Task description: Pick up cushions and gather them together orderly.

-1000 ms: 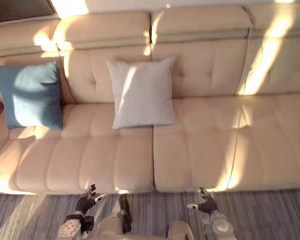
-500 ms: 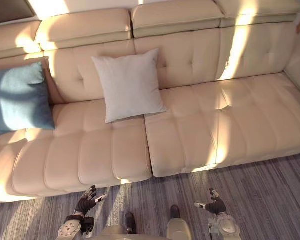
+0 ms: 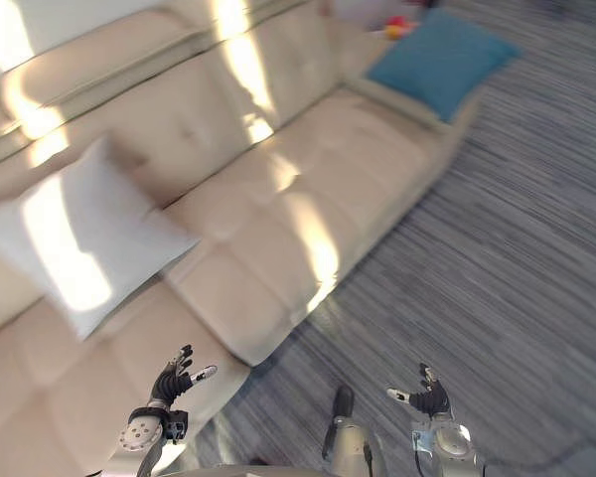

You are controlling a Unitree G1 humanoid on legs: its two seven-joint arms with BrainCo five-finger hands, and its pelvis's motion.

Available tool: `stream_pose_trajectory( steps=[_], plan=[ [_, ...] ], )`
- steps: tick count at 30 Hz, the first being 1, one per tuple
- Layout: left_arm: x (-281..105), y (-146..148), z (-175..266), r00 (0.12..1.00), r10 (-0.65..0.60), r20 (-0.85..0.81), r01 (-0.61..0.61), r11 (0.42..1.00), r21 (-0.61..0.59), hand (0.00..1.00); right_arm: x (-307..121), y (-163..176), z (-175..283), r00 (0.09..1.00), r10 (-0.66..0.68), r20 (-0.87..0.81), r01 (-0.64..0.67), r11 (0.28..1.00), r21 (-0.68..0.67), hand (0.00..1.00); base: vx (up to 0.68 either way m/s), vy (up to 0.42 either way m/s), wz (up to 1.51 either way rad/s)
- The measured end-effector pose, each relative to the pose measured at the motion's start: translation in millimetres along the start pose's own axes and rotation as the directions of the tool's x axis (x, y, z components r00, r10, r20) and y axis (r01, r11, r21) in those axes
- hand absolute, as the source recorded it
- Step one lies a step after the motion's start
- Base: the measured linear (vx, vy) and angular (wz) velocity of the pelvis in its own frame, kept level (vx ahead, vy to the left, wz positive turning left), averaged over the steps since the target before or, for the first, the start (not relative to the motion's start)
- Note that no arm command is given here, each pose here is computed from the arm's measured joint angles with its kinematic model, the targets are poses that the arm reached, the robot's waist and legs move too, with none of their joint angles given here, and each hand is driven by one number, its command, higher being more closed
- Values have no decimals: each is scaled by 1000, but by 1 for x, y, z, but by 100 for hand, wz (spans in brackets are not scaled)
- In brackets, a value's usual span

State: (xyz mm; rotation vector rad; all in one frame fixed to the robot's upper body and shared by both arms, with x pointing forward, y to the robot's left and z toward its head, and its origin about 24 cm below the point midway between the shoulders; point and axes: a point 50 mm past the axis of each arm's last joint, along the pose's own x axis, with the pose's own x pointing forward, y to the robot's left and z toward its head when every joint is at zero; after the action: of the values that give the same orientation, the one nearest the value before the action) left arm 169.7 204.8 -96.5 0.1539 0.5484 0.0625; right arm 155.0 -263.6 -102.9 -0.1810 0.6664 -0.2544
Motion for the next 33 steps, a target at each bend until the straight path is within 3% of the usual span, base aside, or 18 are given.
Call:
stream_pose_trajectory(
  steps=[6, 14, 20, 26, 33],
  plan=[
    [21, -27, 37, 992, -77, 101, 78, 997, -8, 0, -1, -8, -2, 999, -38, -11, 38, 999, 2, 0, 236, -165, -166],
    [2, -33, 15, 996, -63, 56, 67, 996, -67, 0, 8, 13, 6, 1000, -7, -12, 7, 1000, -1, 0, 283, 97, -143],
    [-2, -20, 10, 999, 11, 39, -7, 996, -92, 0, 10, 19, 10, 1000, -13, -3, 13, 1000, 16, 0, 483, 241, -31],
    [-5, -25, 1, 1000, -9, -1, 9, 997, -78, 0, 6, 25, -8, 997, -6, -79, 9, 999, 40, 0, 667, 169, 21],
    [8, -23, 14, 1000, -4, 25, 5, 998, -68, 0, 14, 10, 8, 999, -17, -35, 17, 1000, 2, 0, 621, -36, 48]
  ],
)
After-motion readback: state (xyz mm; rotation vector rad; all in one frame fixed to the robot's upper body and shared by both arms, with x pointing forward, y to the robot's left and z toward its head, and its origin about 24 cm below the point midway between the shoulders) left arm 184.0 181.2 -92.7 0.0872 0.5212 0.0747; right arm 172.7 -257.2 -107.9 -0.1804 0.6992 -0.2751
